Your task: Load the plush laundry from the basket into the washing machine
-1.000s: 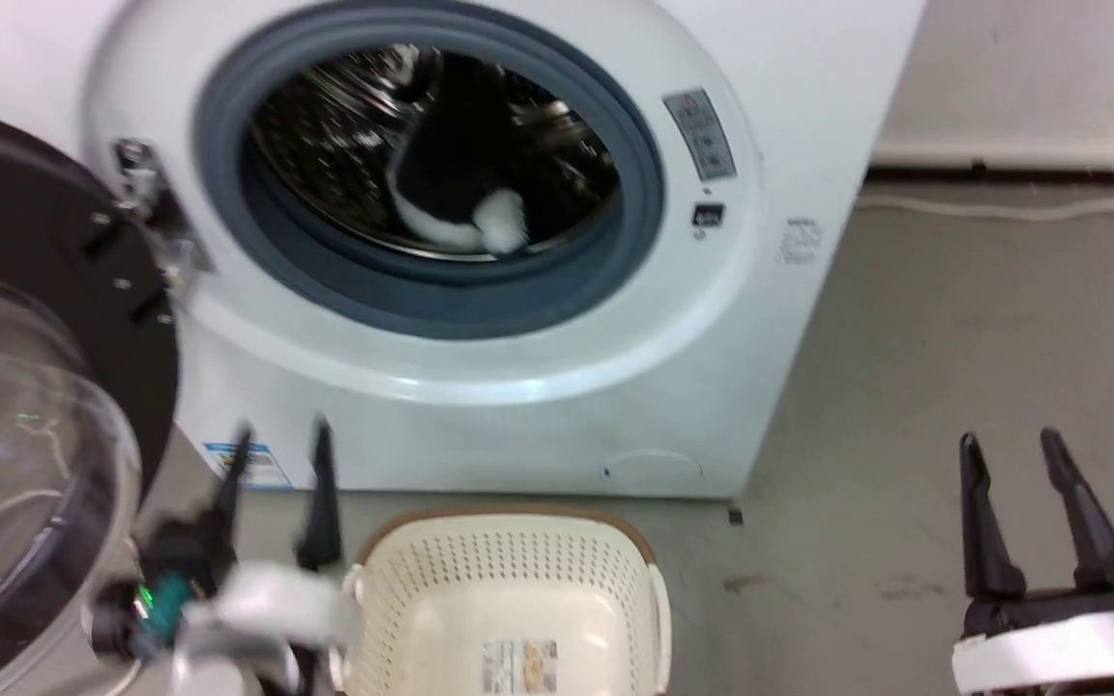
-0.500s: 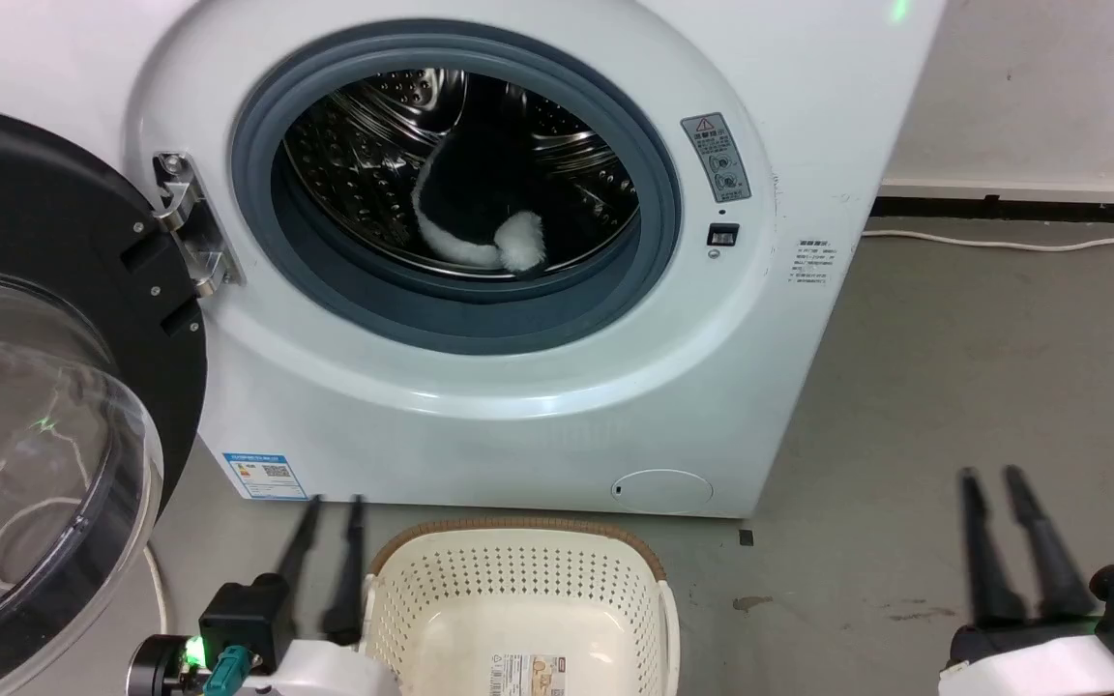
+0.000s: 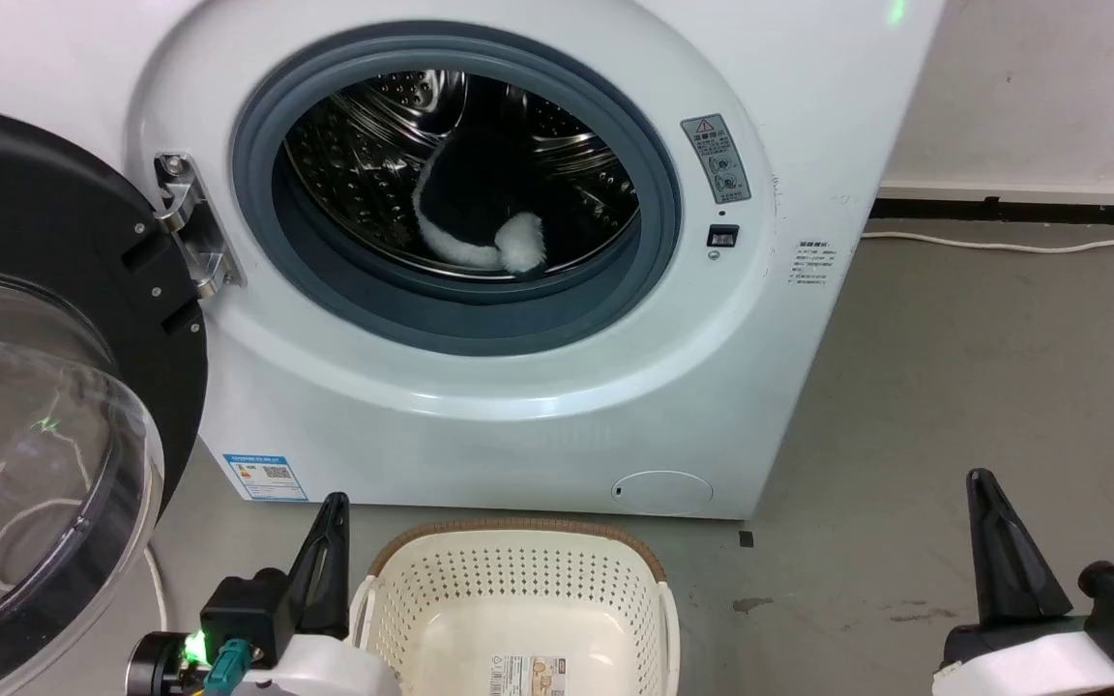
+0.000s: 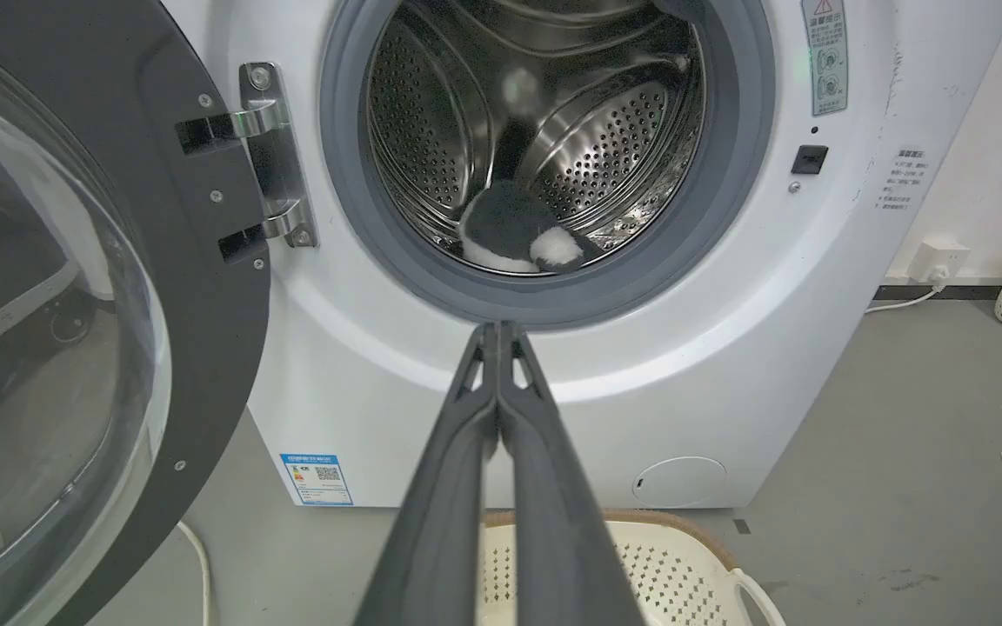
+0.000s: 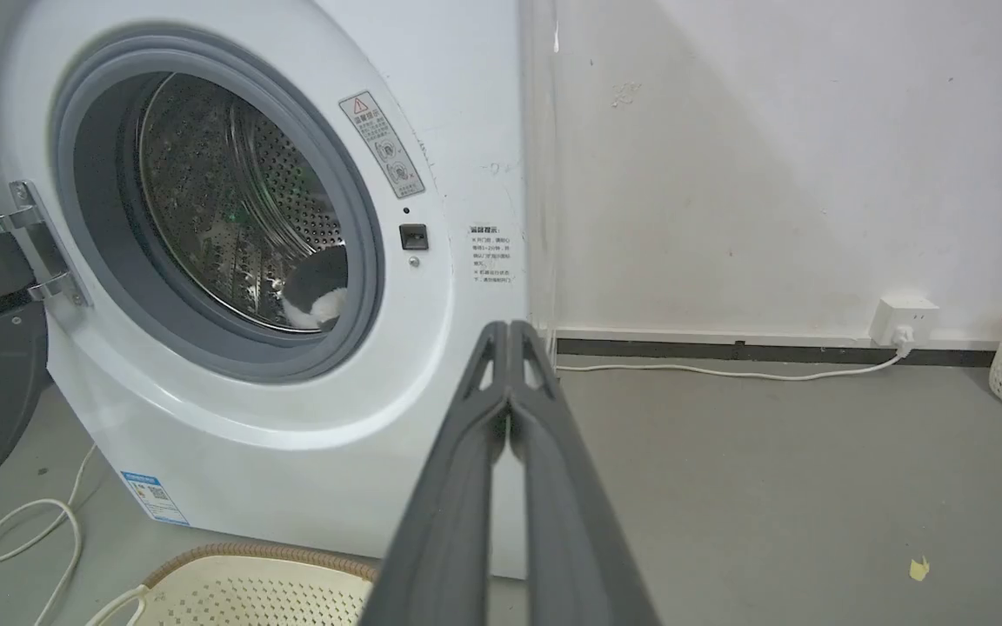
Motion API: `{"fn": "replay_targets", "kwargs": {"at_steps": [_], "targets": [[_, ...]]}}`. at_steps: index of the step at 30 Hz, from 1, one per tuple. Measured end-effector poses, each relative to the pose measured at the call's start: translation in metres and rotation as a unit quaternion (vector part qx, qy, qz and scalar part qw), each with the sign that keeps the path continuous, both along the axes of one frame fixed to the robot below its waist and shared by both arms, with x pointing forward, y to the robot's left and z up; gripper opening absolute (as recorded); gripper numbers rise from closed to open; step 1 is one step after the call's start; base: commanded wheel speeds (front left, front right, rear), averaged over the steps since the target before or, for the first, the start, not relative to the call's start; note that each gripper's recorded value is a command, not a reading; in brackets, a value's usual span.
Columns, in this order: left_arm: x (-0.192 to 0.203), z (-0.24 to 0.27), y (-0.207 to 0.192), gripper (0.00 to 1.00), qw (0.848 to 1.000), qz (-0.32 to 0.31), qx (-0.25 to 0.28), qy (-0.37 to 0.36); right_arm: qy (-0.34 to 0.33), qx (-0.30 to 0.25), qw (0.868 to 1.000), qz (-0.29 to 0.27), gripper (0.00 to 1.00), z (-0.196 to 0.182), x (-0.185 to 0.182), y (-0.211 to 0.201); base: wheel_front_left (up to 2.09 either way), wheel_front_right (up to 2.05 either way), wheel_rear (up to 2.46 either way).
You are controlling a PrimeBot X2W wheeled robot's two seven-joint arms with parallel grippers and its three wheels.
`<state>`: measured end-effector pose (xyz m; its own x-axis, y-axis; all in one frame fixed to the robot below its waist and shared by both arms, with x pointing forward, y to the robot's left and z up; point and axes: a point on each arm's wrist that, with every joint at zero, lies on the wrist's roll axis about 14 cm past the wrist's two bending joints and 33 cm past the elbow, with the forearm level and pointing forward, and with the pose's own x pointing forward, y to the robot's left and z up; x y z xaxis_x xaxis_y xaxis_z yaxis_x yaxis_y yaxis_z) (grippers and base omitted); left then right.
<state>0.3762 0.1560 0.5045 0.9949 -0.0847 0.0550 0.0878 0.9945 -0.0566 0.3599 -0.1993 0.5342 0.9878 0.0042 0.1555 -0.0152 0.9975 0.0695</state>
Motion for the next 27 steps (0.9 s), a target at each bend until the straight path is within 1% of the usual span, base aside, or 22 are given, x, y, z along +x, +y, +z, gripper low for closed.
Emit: {"fn": "replay_targets", "kwargs": {"at_steps": [27], "targets": [[0.001,0.007,0.005,0.00,1.000,0.008,0.014,0.004,0.026,-0.014,0.999,0.016,0.00,-0.005,0.002,0.011,0.00,0.00,0.00]]}}
